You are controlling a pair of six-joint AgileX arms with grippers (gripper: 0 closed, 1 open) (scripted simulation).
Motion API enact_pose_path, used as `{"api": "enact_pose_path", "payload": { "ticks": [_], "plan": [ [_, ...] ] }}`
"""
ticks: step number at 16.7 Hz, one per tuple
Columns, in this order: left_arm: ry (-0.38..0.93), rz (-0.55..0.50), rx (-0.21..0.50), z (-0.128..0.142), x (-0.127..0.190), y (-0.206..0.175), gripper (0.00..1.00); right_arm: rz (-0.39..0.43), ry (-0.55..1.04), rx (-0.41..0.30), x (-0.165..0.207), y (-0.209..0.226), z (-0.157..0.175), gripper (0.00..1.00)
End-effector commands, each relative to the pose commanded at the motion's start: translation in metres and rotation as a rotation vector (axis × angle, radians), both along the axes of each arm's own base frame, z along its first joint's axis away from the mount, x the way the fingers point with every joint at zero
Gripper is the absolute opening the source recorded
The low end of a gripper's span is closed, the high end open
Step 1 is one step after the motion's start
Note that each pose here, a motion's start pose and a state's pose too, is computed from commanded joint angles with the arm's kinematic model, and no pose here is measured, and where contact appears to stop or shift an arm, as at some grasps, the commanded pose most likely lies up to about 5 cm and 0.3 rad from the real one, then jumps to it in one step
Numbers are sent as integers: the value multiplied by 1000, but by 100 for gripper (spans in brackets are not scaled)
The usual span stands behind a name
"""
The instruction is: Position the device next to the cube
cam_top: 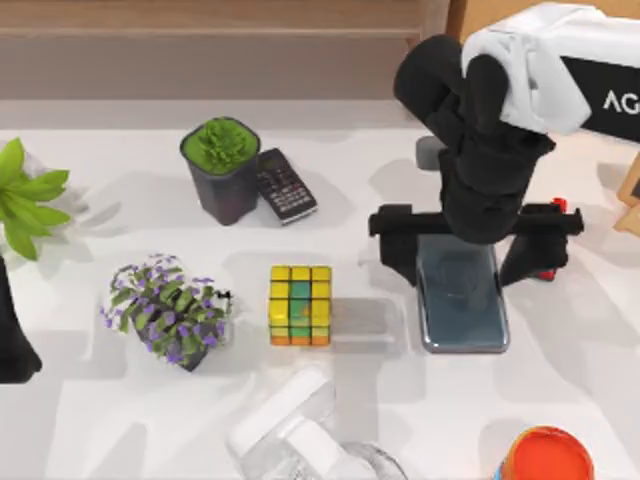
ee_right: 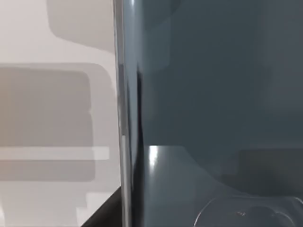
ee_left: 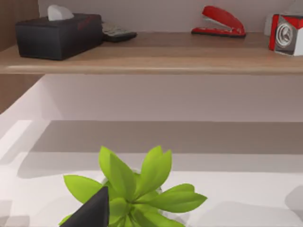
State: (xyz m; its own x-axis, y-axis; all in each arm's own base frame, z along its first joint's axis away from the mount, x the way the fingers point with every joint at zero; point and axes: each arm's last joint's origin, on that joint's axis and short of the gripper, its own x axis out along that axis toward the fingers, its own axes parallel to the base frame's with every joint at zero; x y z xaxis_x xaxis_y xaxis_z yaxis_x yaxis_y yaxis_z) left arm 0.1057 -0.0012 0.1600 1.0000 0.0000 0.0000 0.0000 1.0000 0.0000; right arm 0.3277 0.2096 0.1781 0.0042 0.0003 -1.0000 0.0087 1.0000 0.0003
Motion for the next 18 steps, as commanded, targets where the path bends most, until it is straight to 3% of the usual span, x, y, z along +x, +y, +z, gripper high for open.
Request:
{"api": "enact_pose_path", "payload": {
  "ticks": [8,18],
  "plan": [
    [0,0,0,0,0,0,100,-28,-28,18,0,-2,11,0],
    [0,0,0,0,0,0,100,-119,-161,91,-6,-8,56,0]
  ]
}}
